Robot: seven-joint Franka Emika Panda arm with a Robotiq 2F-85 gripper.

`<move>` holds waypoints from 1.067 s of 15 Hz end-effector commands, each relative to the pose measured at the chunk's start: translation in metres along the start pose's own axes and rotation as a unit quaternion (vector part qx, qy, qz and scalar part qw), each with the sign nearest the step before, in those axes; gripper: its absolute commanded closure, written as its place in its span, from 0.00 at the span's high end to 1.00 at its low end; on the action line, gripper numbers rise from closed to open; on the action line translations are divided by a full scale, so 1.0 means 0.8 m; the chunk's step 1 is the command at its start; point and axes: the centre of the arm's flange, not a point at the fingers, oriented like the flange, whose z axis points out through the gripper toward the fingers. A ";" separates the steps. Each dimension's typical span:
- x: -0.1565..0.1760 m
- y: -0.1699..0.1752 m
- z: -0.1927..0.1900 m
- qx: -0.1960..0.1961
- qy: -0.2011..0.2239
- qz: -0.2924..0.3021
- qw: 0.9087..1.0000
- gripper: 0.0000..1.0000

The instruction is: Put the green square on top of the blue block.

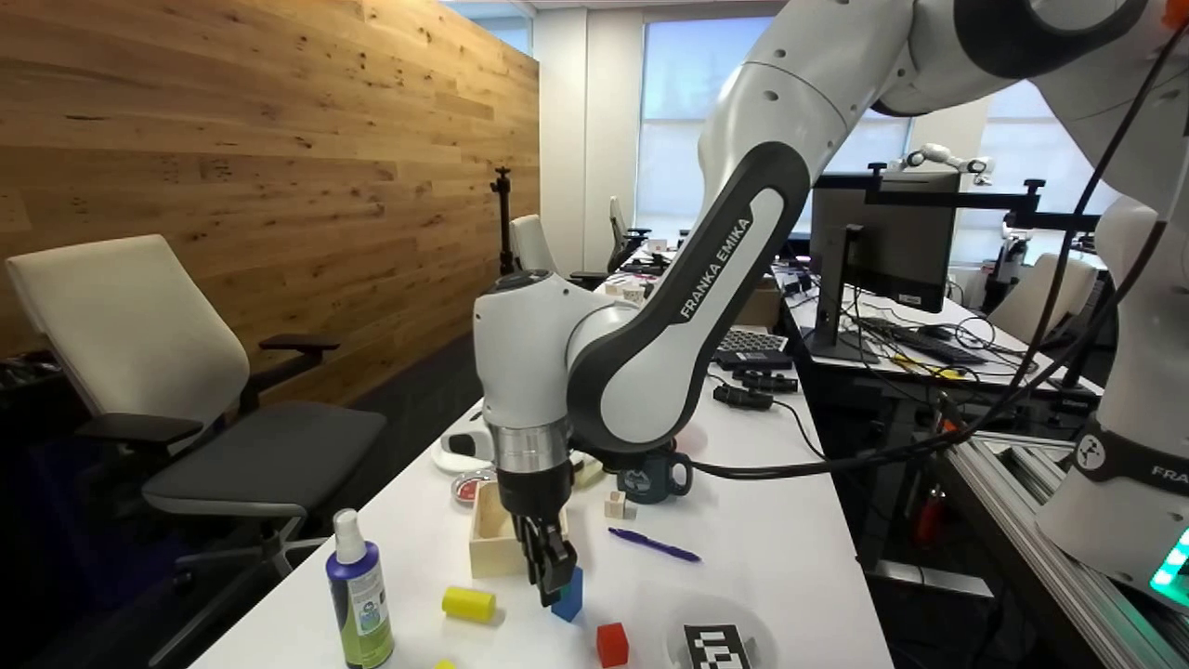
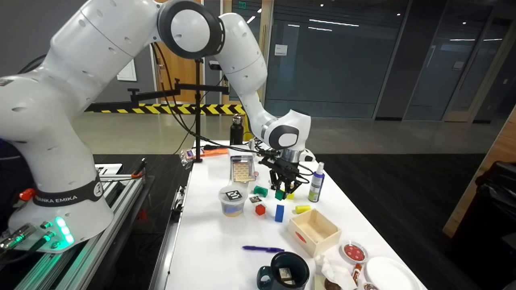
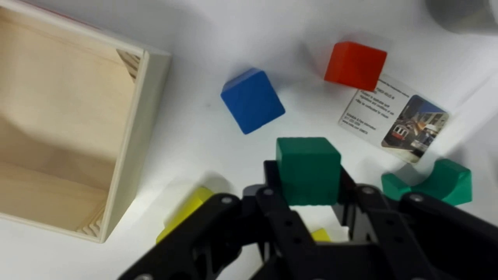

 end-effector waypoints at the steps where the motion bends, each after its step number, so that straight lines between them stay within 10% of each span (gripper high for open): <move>1: -0.029 -0.018 -0.024 -0.014 -0.001 0.016 1.000 0.09; 16: -0.055 -0.011 -0.010 -0.038 -0.020 -0.005 0.999 0.09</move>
